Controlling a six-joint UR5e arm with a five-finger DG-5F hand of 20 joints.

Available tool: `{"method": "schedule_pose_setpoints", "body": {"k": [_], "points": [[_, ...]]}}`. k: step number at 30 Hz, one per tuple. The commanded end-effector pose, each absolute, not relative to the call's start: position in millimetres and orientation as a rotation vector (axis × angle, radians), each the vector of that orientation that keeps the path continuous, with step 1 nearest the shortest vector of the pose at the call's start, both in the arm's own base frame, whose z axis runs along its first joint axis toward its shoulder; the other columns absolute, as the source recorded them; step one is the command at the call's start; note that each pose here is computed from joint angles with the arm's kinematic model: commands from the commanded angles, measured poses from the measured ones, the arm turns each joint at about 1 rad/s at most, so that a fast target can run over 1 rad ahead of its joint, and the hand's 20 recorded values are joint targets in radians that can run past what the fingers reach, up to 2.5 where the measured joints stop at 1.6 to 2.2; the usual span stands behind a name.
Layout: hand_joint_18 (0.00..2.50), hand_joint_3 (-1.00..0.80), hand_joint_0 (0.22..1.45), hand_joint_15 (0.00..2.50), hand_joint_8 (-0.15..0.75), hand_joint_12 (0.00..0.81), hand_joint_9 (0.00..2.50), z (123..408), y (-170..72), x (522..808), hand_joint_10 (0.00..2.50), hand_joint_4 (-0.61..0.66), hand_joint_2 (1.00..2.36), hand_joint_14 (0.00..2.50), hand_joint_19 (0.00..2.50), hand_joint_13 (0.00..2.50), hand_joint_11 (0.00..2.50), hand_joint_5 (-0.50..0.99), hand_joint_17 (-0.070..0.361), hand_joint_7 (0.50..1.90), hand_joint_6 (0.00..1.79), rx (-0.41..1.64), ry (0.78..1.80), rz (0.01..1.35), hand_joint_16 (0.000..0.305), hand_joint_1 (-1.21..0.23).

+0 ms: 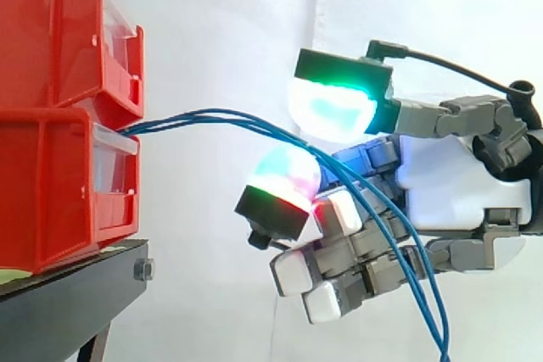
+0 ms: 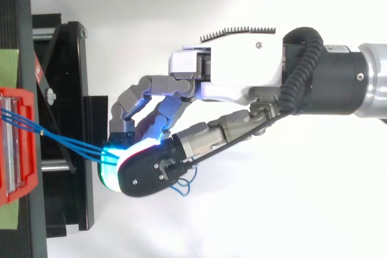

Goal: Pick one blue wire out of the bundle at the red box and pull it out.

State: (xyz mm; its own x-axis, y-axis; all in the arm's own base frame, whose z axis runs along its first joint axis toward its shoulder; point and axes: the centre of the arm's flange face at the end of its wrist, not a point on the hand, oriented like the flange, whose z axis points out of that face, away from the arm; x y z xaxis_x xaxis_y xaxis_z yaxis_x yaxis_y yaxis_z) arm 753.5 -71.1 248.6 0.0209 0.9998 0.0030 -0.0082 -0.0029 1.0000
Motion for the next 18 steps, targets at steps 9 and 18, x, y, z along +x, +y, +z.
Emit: {"method": "schedule_pose_setpoints", "body": {"k": [9,18], "points": [[0.54,-0.17,0.58,0.48,0.321,0.42,1.03,257.1,-73.0,751.9,0.02,0.25,1.01,0.02,0.52,0.78,0.67,-0.13,0.164,0.79,0.83,1.202,1.183,1.195,0.073,-0.72],[0.51,-0.19,0.61,0.5,0.299,0.386,0.97,262.2,-75.3,751.3,0.02,0.24,1.01,0.02,0.52,0.75,0.72,-0.15,0.147,0.72,0.87,1.196,1.179,1.192,0.065,-0.79]]}}
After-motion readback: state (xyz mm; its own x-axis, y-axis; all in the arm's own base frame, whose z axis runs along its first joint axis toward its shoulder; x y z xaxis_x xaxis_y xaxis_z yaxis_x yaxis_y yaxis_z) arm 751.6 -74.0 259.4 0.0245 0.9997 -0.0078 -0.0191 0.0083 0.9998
